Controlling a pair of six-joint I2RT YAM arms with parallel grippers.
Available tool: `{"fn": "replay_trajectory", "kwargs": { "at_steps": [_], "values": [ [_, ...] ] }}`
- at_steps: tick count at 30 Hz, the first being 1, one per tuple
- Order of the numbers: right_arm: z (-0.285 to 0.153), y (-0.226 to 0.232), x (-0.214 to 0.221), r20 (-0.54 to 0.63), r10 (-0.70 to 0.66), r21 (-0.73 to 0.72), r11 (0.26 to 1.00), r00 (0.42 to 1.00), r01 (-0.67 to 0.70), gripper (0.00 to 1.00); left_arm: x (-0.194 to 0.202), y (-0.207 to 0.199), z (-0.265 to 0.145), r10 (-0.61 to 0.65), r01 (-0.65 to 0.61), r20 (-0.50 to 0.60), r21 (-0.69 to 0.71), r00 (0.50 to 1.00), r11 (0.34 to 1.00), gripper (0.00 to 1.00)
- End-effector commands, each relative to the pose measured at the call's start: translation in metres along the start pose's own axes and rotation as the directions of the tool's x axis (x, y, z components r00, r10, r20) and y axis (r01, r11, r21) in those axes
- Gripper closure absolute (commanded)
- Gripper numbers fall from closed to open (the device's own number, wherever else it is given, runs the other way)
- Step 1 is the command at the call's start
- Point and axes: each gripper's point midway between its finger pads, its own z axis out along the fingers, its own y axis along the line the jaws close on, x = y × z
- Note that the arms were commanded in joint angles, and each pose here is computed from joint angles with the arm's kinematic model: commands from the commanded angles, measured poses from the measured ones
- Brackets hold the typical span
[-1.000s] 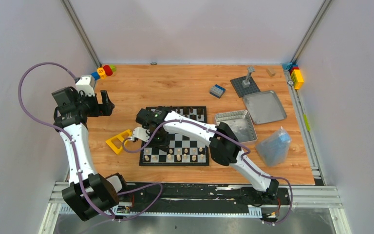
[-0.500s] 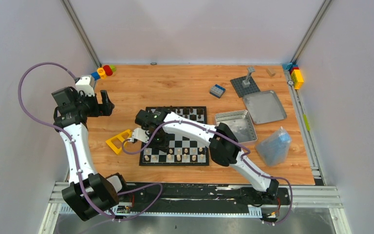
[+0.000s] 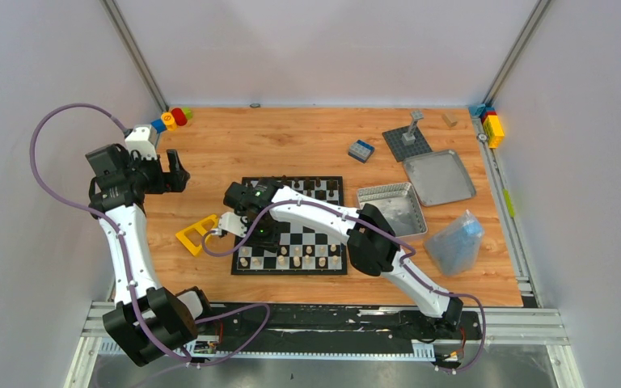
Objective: Set up the chess pieces on the board
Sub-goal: Place the chess piece on the chessboard.
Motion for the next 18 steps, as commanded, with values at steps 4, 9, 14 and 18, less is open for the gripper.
{"fn": "replay_trajectory", "kwargs": {
  "at_steps": [4,9,14,18],
  "values": [
    [0.0016,-0.0058,-0.0141,0.038,-0.010,0.034,0.999,0.999,0.008,0.72,-0.0064,0.0040,-0.0028,0.010,-0.009,0.020,-0.010,1.000,1.000,0.00],
    [0.0008,-0.0059,-0.0154,0.044,-0.007,0.035,0.999,0.999,0.006,0.72,-0.0054,0.0047,-0.0020,0.007,-0.007,0.015,-0.010,1.000,1.000,0.00],
    [0.0018,-0.0053,-0.0155,0.045,-0.003,0.031,1.000,0.999,0.001,0.75,-0.0058,0.0040,-0.0022,0.007,-0.007,0.017,-0.006,1.000,1.000,0.00],
    [0.0023,-0.0050,-0.0164,0.049,0.000,0.029,1.000,0.999,-0.001,0.78,-0.0057,0.0044,-0.0023,0.004,-0.004,0.016,-0.007,1.000,1.000,0.00]
  ]
}}
